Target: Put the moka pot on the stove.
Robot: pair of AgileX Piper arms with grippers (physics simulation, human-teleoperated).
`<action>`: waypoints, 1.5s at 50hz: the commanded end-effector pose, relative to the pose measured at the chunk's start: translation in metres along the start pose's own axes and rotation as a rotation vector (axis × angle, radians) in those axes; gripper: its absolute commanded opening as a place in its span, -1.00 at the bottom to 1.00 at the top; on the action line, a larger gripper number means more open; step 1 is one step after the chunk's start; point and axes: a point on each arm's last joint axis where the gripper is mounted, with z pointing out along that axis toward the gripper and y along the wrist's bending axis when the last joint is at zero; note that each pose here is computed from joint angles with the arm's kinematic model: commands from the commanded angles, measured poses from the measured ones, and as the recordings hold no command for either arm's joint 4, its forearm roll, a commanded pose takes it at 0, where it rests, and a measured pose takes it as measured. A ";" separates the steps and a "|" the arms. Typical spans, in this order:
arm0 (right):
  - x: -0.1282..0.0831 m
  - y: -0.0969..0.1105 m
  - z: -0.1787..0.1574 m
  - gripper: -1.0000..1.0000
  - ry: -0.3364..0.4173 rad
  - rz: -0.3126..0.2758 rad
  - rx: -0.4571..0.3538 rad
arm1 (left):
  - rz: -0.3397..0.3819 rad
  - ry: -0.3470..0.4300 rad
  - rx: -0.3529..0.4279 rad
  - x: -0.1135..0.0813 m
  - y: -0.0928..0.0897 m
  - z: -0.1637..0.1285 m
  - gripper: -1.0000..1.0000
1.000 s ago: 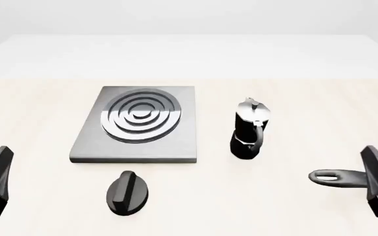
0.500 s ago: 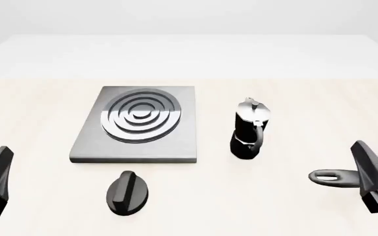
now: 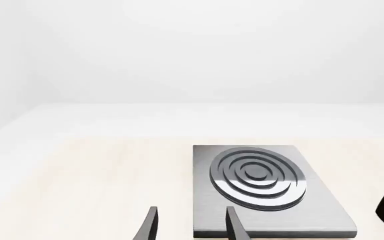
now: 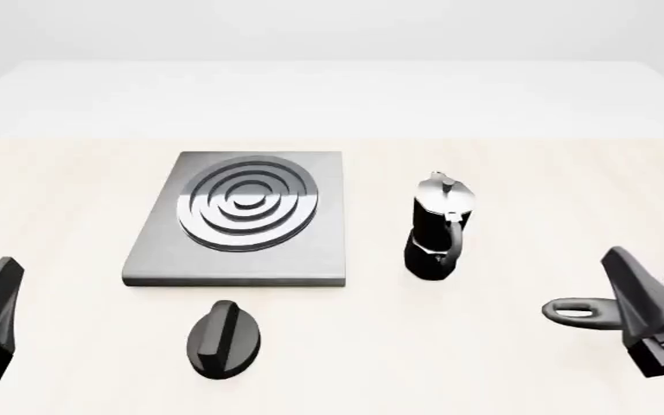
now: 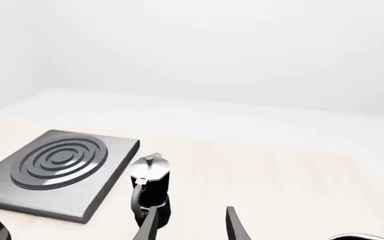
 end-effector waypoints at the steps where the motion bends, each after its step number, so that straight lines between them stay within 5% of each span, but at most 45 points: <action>1: 0.001 0.002 0.002 1.00 0.006 0.000 -0.034 | 0.000 0.000 0.000 0.000 0.000 0.000 1.00; 75: 0.029 0.026 0.064 1.00 0.081 0.025 -0.184 | 0.000 0.000 0.000 0.000 0.000 0.000 1.00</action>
